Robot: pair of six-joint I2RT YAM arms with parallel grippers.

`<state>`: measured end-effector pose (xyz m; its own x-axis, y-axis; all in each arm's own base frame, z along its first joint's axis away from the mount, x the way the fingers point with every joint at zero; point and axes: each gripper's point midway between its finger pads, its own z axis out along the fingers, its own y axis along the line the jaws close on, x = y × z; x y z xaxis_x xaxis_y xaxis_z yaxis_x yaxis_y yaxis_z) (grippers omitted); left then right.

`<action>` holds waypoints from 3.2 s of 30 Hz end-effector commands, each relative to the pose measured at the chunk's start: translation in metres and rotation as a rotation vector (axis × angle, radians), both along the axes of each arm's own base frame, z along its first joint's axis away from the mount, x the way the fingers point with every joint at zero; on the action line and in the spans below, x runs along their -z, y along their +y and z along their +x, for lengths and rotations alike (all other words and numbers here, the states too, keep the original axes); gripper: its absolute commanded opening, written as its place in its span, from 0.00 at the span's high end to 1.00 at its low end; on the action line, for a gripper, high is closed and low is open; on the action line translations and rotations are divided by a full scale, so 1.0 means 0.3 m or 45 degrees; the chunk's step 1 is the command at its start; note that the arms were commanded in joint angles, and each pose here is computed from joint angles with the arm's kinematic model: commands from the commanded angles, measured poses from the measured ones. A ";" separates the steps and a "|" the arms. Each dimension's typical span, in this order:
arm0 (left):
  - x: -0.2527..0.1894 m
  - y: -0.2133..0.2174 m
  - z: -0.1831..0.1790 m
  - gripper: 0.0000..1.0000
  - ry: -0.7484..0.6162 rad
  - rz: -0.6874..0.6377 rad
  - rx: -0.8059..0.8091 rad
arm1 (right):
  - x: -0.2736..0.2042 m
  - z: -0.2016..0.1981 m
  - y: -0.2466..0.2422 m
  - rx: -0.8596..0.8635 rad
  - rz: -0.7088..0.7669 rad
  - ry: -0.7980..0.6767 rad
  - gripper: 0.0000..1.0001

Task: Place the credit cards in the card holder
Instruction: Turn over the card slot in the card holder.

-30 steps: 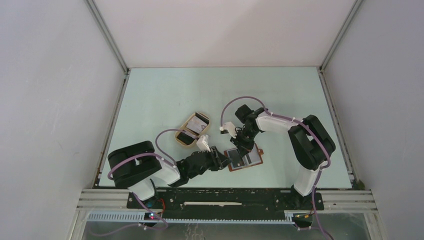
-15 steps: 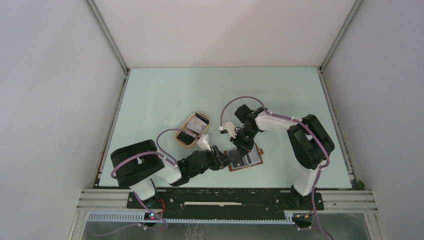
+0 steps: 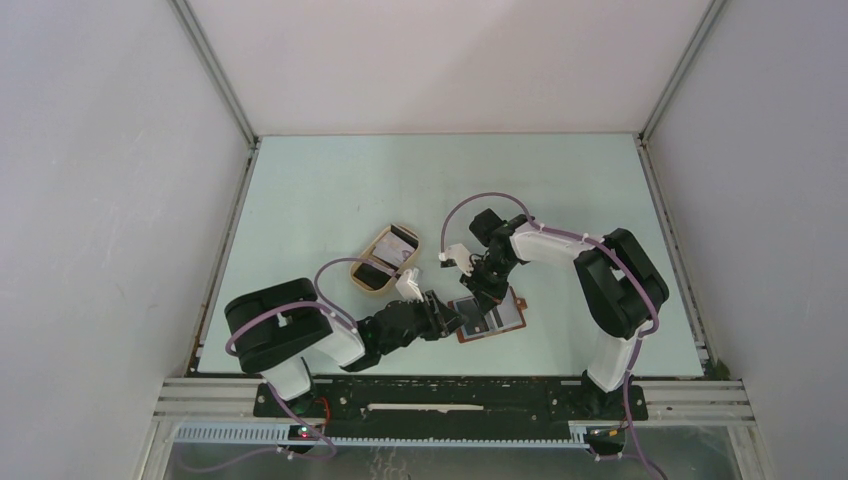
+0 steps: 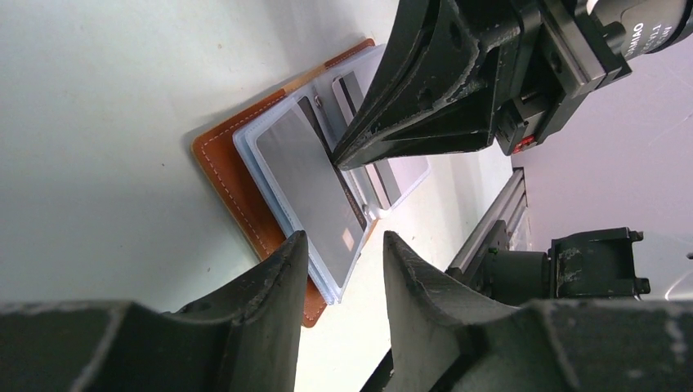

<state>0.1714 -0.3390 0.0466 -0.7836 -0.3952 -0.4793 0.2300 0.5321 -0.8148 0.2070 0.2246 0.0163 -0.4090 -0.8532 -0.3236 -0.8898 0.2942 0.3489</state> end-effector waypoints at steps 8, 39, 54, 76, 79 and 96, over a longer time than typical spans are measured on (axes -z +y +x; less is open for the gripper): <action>-0.062 -0.037 0.035 0.56 -0.030 -0.063 -0.024 | 0.008 0.012 -0.008 -0.005 -0.045 -0.013 0.96; -0.049 -0.019 0.045 0.53 -0.029 -0.007 -0.052 | 0.011 0.012 -0.008 -0.003 -0.047 -0.010 0.96; -0.061 -0.035 0.042 0.52 -0.032 -0.017 -0.029 | 0.011 0.011 -0.008 -0.004 -0.050 -0.006 0.96; -0.061 -0.042 0.043 0.53 -0.029 -0.021 -0.029 | 0.013 0.011 -0.009 -0.004 -0.052 -0.006 0.96; -0.057 -0.044 0.042 0.53 -0.027 -0.017 -0.026 | 0.012 0.012 -0.009 -0.003 -0.052 -0.007 0.96; -0.054 -0.056 0.043 0.53 -0.021 -0.020 -0.017 | 0.010 0.011 -0.009 -0.004 -0.050 -0.007 0.96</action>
<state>0.1780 -0.3452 0.0486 -0.7803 -0.3955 -0.4844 0.2183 0.5537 -0.8036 0.2071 0.2248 0.0157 -0.4137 -0.8532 -0.3176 -0.8868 0.2987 0.3528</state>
